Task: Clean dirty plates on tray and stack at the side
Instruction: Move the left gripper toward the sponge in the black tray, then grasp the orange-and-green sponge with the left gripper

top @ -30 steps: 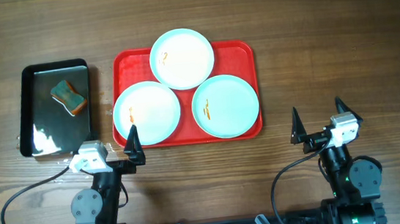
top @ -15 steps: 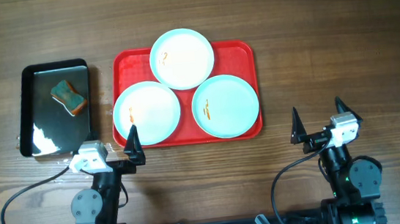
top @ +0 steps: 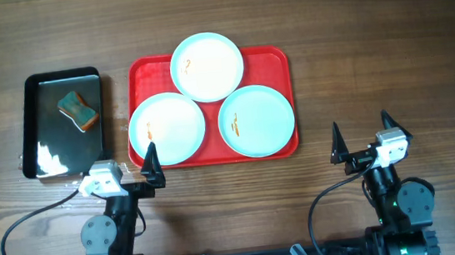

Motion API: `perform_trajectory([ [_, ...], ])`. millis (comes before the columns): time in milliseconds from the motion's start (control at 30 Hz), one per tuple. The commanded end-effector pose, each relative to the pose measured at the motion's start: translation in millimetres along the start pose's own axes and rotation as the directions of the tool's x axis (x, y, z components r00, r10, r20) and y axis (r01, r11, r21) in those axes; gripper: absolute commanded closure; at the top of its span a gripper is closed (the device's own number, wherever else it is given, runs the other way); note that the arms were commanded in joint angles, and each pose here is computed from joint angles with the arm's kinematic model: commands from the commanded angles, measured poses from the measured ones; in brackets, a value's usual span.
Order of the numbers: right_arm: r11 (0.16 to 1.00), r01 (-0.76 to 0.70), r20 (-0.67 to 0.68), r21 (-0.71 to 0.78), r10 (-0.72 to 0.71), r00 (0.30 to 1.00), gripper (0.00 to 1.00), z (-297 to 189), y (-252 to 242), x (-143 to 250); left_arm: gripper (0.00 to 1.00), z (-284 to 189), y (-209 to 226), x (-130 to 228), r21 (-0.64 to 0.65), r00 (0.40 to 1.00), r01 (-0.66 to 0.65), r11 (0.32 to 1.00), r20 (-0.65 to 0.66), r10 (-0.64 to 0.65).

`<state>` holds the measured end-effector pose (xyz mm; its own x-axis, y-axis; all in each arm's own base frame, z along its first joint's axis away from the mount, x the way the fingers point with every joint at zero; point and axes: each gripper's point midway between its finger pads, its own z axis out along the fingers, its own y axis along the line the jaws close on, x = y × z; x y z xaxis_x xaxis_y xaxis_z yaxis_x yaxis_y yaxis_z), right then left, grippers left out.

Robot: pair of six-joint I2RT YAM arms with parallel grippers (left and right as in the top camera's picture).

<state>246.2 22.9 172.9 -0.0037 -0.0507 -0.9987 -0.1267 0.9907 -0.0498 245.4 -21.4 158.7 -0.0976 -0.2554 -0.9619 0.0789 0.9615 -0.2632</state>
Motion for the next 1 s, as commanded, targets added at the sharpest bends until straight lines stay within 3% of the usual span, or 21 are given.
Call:
perform_trajectory([
  [0, 1.000, 0.009, 0.001, 0.017, -0.009, 1.000, 0.00, 0.1, -3.4, 0.0, 0.00, 0.5, 5.3, 3.1, -0.025, 1.000, -0.016, 1.000, -0.006, 0.016],
  [100, 1.000, 0.009, 0.001, 0.017, -0.009, 1.000, 0.00, 0.1, -3.4, 0.0, 0.00, 0.5, 4.1, 1.9, -0.018, 1.000, -0.008, 1.000, -0.001, 0.008],
  [167, 1.000, 0.009, 0.001, 0.017, -0.009, 1.000, 0.00, 0.1, -3.4, 0.0, 0.00, -1.1, -23.6, -0.9, 0.135, 0.989, 0.149, 0.980, -0.022, -0.147],
  [200, 1.000, 0.009, 0.001, 0.017, -0.009, 1.000, 0.00, 0.1, -3.4, 0.0, 0.00, -6.6, -48.4, 6.4, 0.259, 0.961, 0.273, 0.927, -0.116, -0.250],
  [267, 1.000, 0.009, 0.001, 0.017, -0.009, 1.000, 0.00, 0.1, -3.4, 0.0, 0.00, -34.4, -101.5, 22.5, 0.451, 0.846, 0.516, 0.728, -0.402, -0.351],
  [300, 1.000, 0.009, 0.001, 0.017, -0.009, 1.000, 0.00, 0.1, -3.4, 0.0, 0.00, -45.8, -115.0, 24.4, 0.473, 0.792, 0.592, 0.652, -0.492, -0.362],
  [367, 1.000, 0.009, 0.001, 0.017, -0.009, 1.000, 0.00, 0.1, -3.4, 0.0, 0.00, -51.5, -122.8, 14.6, 0.453, 0.715, 0.688, 0.566, -0.553, -0.428],
  [433, 1.000, 0.009, 0.001, 0.017, -0.009, 1.000, 0.00, 0.1, -3.4, 0.0, 0.00, -61.0, -134.6, -21.4, 0.578, 0.768, 0.640, 0.506, -0.476, -0.427],
  [467, 1.000, 0.009, 0.001, 0.017, -0.009, 1.000, 0.00, 0.1, -3.4, 0.0, 0.00, -79.9, -146.2, -65.2, 0.731, 0.856, 0.496, 0.469, -0.320, -0.407],
  [533, 1.000, 0.009, 0.001, 0.017, -0.009, 1.000, 0.00, 0.1, -3.4, 0.0, 0.01, -89.0, -147.2, -103.3, 0.769, 0.885, 0.403, 0.497, -0.189, -0.426],
  [633, 1.000, 0.009, 0.001, 0.017, -0.009, 1.000, 0.00, 0.1, -3.4, 0.0, 0.01, -75.7, -135.6, -126.1, 0.645, 0.945, 0.298, 0.703, -0.096, -0.312],
  [700, 1.000, 0.009, 0.001, 0.017, -0.009, 1.000, 0.00, 0.1, -3.4, 0.0, 0.01, -57.3, -105.4, -134.2, 0.400, 0.962, 0.272, 0.875, -0.127, -0.240],
  [767, 1.000, 0.009, 0.001, 0.017, -0.009, 1.000, 0.00, 0.1, -3.4, 0.0, 0.00, -44.2, -65.8, -146.9, 0.096, 0.956, 0.234, 0.967, -0.204, -0.211],
  [867, 1.000, 0.009, 0.001, 0.017, -0.009, 1.000, 0.00, 0.1, -3.4, 0.0, 0.00, -26.0, -20.7, -167.3, -0.237, 0.899, 0.113, 0.965, -0.389, -0.201],
  [967, 1.000, 0.009, 0.001, 0.017, -0.009, 1.000, 0.00, 0.1, -3.4, 0.0, 0.00, -3.3, -3.2, -174.8, -0.369, 0.800, 0.056, 0.928, -0.539, -0.263],
])
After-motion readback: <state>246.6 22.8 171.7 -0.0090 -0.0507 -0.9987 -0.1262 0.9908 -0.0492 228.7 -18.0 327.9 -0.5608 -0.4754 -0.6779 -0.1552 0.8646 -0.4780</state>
